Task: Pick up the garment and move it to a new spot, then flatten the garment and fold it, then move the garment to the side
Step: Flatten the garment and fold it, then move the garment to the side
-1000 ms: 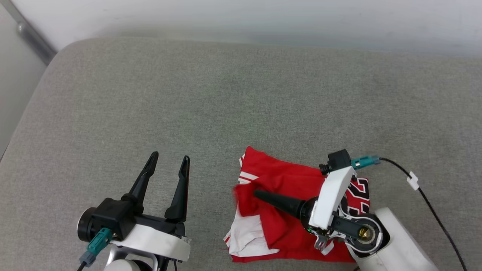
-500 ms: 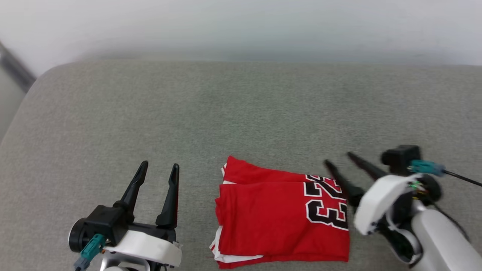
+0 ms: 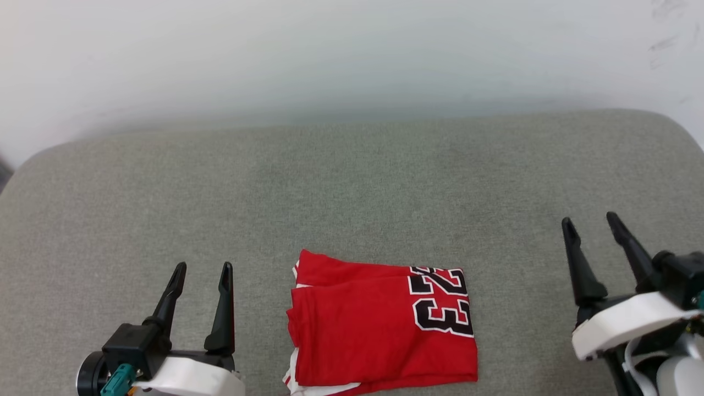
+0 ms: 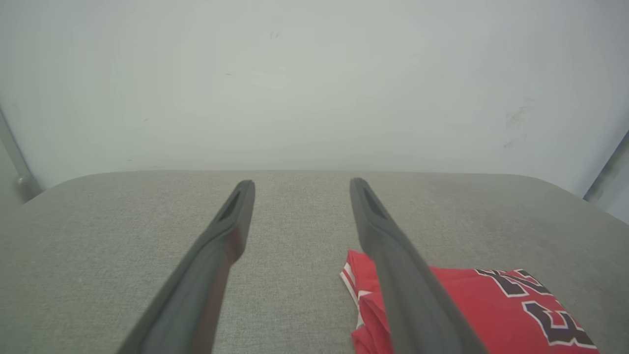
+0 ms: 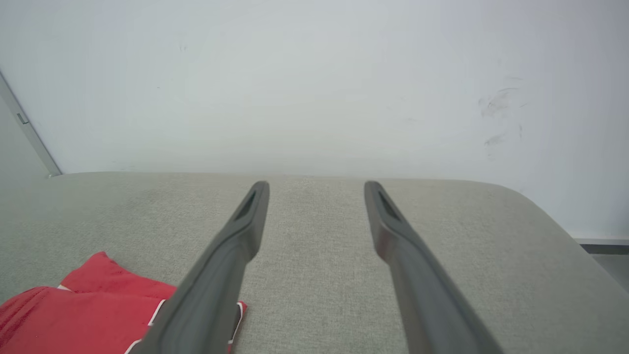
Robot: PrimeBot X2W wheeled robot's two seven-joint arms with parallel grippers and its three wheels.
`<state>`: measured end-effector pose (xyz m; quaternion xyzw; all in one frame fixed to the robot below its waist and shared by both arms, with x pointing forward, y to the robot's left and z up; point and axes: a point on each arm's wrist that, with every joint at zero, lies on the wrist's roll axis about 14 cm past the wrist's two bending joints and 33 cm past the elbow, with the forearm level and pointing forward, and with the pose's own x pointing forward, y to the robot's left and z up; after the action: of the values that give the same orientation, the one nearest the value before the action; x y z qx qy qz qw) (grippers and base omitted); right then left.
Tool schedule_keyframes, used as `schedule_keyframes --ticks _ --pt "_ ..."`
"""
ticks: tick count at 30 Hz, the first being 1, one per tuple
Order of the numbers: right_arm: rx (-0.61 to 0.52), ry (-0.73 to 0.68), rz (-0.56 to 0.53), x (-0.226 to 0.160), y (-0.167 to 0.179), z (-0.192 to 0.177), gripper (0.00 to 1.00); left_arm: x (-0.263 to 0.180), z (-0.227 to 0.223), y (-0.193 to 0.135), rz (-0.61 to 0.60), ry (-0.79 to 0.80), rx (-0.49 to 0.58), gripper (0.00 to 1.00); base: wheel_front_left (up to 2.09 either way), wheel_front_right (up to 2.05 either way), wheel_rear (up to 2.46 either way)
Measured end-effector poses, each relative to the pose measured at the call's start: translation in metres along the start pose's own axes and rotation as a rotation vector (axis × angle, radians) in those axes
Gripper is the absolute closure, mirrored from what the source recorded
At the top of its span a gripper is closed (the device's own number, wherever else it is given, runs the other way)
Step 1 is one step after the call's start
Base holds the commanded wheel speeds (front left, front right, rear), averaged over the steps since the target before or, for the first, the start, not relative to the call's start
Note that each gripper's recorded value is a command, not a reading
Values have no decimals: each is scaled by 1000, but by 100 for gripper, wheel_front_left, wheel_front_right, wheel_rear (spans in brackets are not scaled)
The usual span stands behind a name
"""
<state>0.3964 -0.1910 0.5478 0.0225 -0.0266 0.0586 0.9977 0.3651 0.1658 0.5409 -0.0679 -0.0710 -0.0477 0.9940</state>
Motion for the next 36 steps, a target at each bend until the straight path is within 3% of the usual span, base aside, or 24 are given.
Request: schedule_keyframes --ticks 12,24,30,36 --pt "24 -28 24 -38 27 14 0 -25 -1 15 74 12 13 0 0 0 0" --pt "24 7 16 -39 27 12 0 -25 -4 19 84 21 21 0 0 0 0" --pt "97 56 -37 -37 8 0 0 -23 -2 21 96 13 17 0 0 0 0" --pt "220 242 -79 -31 -28 -39 0 -14 10 22 109 -33 4 0 0 0 0"
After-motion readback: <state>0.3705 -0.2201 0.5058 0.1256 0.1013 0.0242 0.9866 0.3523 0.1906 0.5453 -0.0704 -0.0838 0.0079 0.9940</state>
